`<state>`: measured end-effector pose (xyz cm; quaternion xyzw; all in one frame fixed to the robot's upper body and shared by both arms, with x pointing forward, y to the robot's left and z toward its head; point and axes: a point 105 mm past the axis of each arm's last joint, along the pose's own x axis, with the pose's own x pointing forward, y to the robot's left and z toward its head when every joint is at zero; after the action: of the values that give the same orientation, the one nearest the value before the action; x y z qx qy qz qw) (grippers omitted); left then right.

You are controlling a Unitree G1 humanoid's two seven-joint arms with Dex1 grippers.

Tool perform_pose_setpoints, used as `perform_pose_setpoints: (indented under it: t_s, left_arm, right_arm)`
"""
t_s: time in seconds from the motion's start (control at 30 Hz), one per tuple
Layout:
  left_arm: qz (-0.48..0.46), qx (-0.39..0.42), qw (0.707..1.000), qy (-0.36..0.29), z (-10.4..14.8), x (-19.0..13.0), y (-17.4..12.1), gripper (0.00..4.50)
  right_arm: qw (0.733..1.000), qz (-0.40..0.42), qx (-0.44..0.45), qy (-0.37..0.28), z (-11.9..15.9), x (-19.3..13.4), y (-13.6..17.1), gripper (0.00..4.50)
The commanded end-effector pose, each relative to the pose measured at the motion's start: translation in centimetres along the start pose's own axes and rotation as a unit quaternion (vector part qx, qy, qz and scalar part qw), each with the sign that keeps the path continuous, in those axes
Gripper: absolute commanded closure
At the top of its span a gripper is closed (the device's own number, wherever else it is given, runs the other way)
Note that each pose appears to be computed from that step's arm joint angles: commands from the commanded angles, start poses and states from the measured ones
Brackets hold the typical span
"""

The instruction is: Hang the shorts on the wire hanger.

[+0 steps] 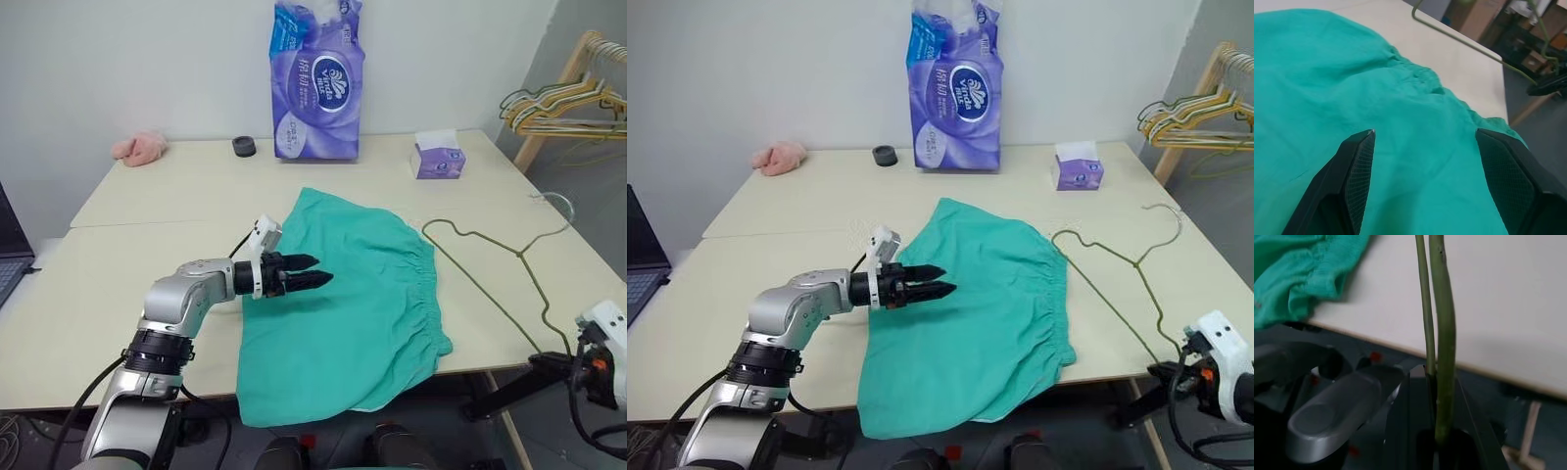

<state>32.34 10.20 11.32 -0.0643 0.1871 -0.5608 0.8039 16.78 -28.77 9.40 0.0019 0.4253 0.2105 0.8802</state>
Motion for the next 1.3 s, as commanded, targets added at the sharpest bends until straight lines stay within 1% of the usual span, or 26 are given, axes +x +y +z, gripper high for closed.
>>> perform_pose_setpoints:
  t_s: [0.03,0.2,0.43,0.6,0.73,1.07,1.3]
  left_arm:
    - [-0.017,0.043,0.999,0.0,1.2,0.3,-0.6,1.05]
    - [-0.03,0.057,0.998,0.002,1.2,0.9,-1.3,1.05]
    - [-0.035,0.06,0.998,0.008,0.5,0.8,-2.1,1.05]
    - [-0.033,0.061,0.998,0.009,0.5,0.8,-2.1,1.05]
    - [-0.034,0.06,0.998,0.008,0.4,0.9,-2.1,1.05]
    - [-0.035,0.064,0.997,0.008,0.5,1.2,-2.2,1.05]
    - [-0.027,0.065,0.998,0.007,0.5,1.0,-2.0,1.05]
  right_arm:
    - [0.999,0.022,0.027,0.015,-0.3,-0.7,1.0,4.5]
    - [0.995,0.043,0.074,0.053,-2.0,-0.6,1.4,4.5]
    - [0.992,0.049,0.102,0.062,-3.2,-0.9,1.5,4.5]
    - [0.991,0.041,0.121,0.035,-2.7,-1.3,1.1,4.5]
    - [0.988,0.034,0.145,0.03,-3.3,-2.0,0.9,4.5]
    - [0.984,0.071,0.151,0.066,-4.7,-0.9,2.7,4.5]
    - [0.984,0.097,0.134,0.065,-3.7,-0.9,3.4,4.5]
